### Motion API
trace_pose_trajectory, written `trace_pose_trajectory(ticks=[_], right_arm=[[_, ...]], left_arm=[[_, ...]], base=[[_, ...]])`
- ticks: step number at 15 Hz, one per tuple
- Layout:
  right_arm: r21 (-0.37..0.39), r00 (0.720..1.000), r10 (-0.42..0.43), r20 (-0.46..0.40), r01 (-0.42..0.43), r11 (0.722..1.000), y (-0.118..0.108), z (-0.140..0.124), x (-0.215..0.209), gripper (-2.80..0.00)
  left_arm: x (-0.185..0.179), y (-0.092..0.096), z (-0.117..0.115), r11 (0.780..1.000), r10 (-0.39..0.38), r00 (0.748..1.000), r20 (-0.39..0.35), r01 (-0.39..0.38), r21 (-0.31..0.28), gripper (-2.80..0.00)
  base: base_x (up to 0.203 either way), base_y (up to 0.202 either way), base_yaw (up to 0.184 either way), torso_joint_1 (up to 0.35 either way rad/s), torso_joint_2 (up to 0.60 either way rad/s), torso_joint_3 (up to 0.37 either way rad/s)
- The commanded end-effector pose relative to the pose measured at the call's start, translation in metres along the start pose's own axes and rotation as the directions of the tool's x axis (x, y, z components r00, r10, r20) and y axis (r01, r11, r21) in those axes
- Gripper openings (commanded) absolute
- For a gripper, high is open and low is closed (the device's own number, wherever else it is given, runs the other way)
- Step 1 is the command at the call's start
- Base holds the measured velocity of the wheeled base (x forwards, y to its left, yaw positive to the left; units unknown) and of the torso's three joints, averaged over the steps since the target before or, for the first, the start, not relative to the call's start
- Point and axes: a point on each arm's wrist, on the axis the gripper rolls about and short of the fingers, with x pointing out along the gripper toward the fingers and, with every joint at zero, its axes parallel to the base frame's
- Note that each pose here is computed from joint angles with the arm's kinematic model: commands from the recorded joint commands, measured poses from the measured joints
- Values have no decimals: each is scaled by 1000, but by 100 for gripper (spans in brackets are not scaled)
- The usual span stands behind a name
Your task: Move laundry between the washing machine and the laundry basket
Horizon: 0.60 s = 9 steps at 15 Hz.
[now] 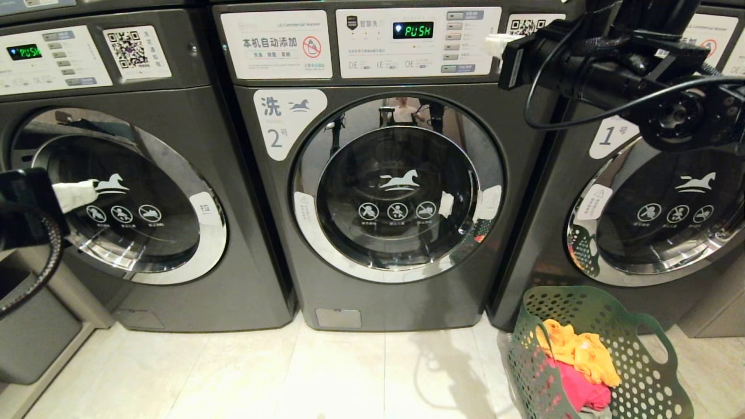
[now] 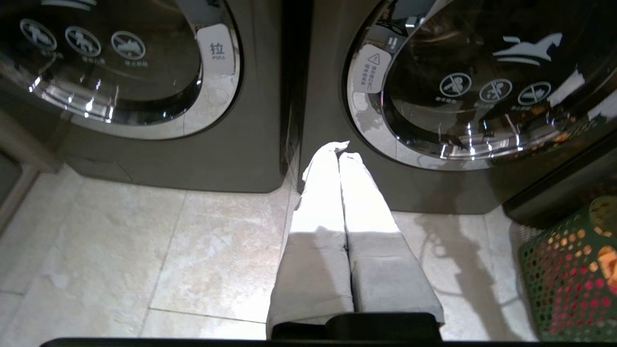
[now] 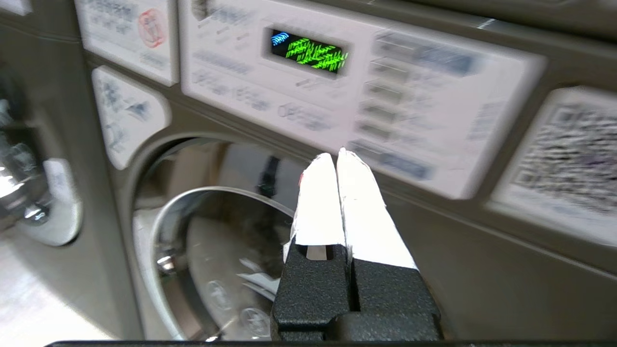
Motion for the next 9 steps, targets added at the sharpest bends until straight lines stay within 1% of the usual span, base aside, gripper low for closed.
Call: trace_pose_trajectory(ticks=[1,2,3,4,6,7,9], right_arm=[[-23,999,38,-10,-38,999,18,11,2,-280],[-24,999,42,-8,-42,999,18,11,2,-280],[-23,999,40,-8,-40,999,18,10,2,-280],[-24,999,37,5,-37,999,17,11,3,-280],[-29,999,21,37,-20,999,17,15,2,-280],[-29,999,16,40,-15,999,16,16,1,-280],[-28,999,6,38,-5,1000,15,16,2,-280]], left_arm=[[0,-1,3,999,-21,999,32,20,27,-280],[0,-1,1,999,-26,998,49,23,49,-280],[-5,0,2,996,-29,996,86,22,86,-280],[-12,3,0,994,-29,994,108,17,109,-280],[-28,10,-3,993,-32,989,146,15,121,-280],[-33,12,-7,990,-35,988,151,14,138,-280],[-32,12,-10,988,-37,989,141,15,154,-280]], base=[[0,0,0,0,0,0],[0,0,0,0,0,0],[0,0,0,0,0,0],[0,0,0,0,0,0],[0,0,0,0,0,0],[0,0,0,0,0,0],[0,0,0,0,0,0]])
